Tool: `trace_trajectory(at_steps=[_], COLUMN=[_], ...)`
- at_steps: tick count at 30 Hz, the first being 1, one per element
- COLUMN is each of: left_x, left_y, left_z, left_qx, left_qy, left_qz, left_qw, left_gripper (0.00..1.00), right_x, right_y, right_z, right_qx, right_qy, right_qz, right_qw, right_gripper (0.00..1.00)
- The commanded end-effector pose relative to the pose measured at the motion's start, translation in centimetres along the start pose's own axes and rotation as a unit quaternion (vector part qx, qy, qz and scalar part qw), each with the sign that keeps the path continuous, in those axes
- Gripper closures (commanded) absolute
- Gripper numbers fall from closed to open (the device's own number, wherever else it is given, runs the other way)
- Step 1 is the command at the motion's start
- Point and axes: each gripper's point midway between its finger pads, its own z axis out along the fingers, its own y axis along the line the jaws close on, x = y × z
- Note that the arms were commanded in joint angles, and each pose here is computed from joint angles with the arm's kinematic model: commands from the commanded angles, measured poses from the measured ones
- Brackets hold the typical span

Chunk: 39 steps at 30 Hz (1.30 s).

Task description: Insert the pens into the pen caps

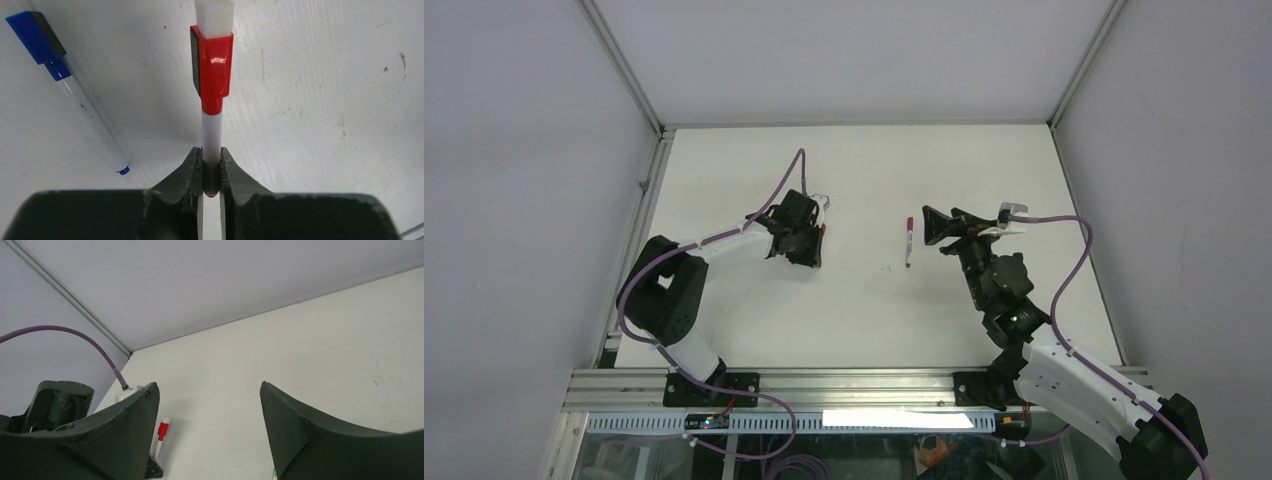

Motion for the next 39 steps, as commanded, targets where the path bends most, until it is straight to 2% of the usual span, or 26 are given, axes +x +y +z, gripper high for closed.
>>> trace_trajectory(at_steps=[1,6,8,9,10,17,22,23,25,26,29,30,33,34,36,38,39], left_x=[-0.9,-1.4,-1.4,-1.4,-1.4,-2.0,-4.1,-5.0,-7.0,-7.9,-8.1,-7.4,-6.4,-5.5,-2.7,-1.9,-2.1], left_y=[-0.2,0.0,0.2,0.2,0.3,0.5,0.5,-0.2,-2.3,-4.4,-10.8,-12.6,-15.0,-15.8,-16.8,-17.2,-17.3], left_z=[-0.2,0.1,0.2,0.2,0.3,0.0,-1.9,-2.6,-4.6,-5.6,-9.0,-10.4,-12.8,-14.0,-17.1,-18.7,-19.1], left_qx=[-0.030,-0.051,-0.061,-0.063,-0.064,-0.082,-0.085,-0.068,-0.011,0.046,0.234,0.296,0.391,0.443,0.552,0.599,0.610], left_qy=[0.016,0.024,0.031,0.035,0.038,0.037,-0.004,-0.019,-0.057,-0.075,-0.080,-0.069,-0.061,-0.052,-0.022,-0.028,-0.038], left_qz=[-0.007,-0.008,-0.006,-0.004,-0.003,-0.002,0.007,0.019,0.049,0.076,0.160,0.192,0.242,0.255,0.294,0.312,0.320], left_qw=[0.999,0.998,0.998,0.997,0.997,0.996,0.996,0.997,0.997,0.993,0.956,0.933,0.886,0.858,0.780,0.737,0.724], left_gripper=[0.87,0.79,0.86,0.97,1.00,0.99,0.65,0.62,0.35,0.30,0.25,0.25,0.24,0.22,0.19,0.19,0.19], right_x=[-0.8,-0.7,-0.8,-0.8,-0.9,-1.0,-0.3,0.1,0.6,0.8,1.1,1.2,1.7,1.9,2.0,2.1,2.2], right_y=[-0.4,-0.6,-0.7,-0.6,-0.6,-0.6,-0.6,-0.6,-0.4,-0.2,0.4,0.6,1.2,1.4,1.7,1.9,2.2], right_z=[-0.5,-1.0,-1.1,-1.2,-1.2,-1.4,-1.2,-1.2,-1.0,-0.9,-0.7,-0.6,-0.4,-0.4,-0.2,0.0,0.2], right_qx=[0.008,0.006,0.006,0.004,0.002,0.000,0.000,-0.001,-0.004,-0.007,-0.017,-0.021,-0.031,-0.033,-0.038,-0.039,-0.042], right_qy=[-0.009,-0.011,-0.013,-0.013,-0.014,-0.015,-0.004,0.001,0.011,0.016,0.025,0.028,0.043,0.048,0.055,0.062,0.065], right_qz=[-0.008,0.000,0.000,0.000,-0.001,0.002,0.004,0.004,0.004,0.005,0.012,0.017,0.024,0.025,0.026,0.024,0.022], right_qw=[1.000,1.000,1.000,1.000,1.000,1.000,1.000,1.000,1.000,1.000,0.999,0.999,0.998,0.998,0.997,0.997,0.997], right_gripper=[0.24,0.24,0.24,0.24,0.24,0.24,0.24,0.23,0.23,0.23,0.23,0.23,0.22,0.22,0.23,0.22,0.22])
